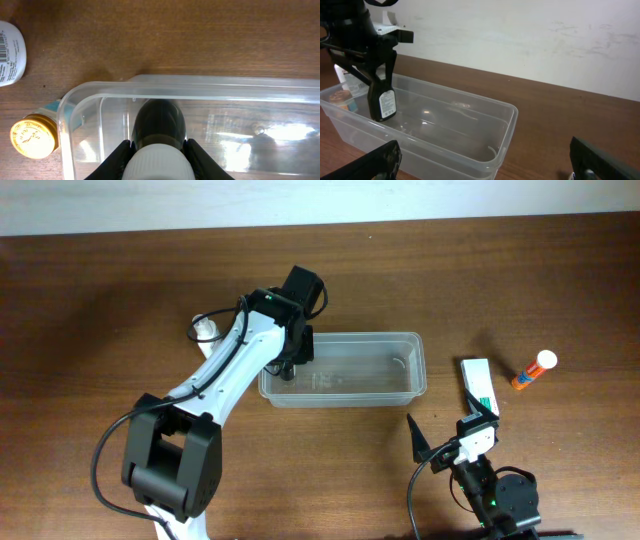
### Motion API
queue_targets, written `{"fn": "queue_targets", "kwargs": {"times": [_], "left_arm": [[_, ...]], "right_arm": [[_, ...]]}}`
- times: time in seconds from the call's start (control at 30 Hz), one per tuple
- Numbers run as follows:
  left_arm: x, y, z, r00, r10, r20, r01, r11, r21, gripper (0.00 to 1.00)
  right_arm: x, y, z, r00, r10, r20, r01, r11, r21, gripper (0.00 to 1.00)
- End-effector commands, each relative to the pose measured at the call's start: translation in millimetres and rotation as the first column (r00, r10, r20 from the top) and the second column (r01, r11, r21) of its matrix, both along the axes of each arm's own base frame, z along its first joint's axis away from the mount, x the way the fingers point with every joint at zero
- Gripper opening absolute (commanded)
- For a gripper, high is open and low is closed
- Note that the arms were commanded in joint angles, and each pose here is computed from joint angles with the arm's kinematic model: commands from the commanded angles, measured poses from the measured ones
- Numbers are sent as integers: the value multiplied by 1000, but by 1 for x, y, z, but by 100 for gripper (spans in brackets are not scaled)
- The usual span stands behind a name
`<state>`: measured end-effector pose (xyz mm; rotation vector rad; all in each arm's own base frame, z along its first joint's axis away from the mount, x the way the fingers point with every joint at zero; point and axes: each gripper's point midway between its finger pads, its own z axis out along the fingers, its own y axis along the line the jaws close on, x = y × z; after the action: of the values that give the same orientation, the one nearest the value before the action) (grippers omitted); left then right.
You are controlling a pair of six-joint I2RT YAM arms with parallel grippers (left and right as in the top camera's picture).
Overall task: Pack container
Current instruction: 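Lift the brown bottle and carry it into the clear container, then release the brown bottle in the container and withdraw left gripper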
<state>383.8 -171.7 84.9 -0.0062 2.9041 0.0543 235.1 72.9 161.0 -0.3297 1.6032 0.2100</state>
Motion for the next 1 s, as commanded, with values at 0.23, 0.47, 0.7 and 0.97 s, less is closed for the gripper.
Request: {"fn": "queue_targets", "kwargs": {"times": [0.23,0.47,0.7,0.97], "left_arm": [[-9,11,-14,1000,17,-18,-16,999,50,1],[-11,8,-14,1000,13,-28,-12,999,36,24],[-13,7,-14,999,11,-35,-10,1000,30,38],[-14,8,-14,999,11,-42,-10,999,34,44]], "right_arm": [[1,-2,-2,1000,-13,-9,13,1000,9,98],[1,-2,-2,1000,-13,-9,13,1000,9,98],[1,-2,-2,1000,-13,-9,13,1000,9,98],[1,-2,-2,1000,-13,-9,13,1000,9,99]]}}
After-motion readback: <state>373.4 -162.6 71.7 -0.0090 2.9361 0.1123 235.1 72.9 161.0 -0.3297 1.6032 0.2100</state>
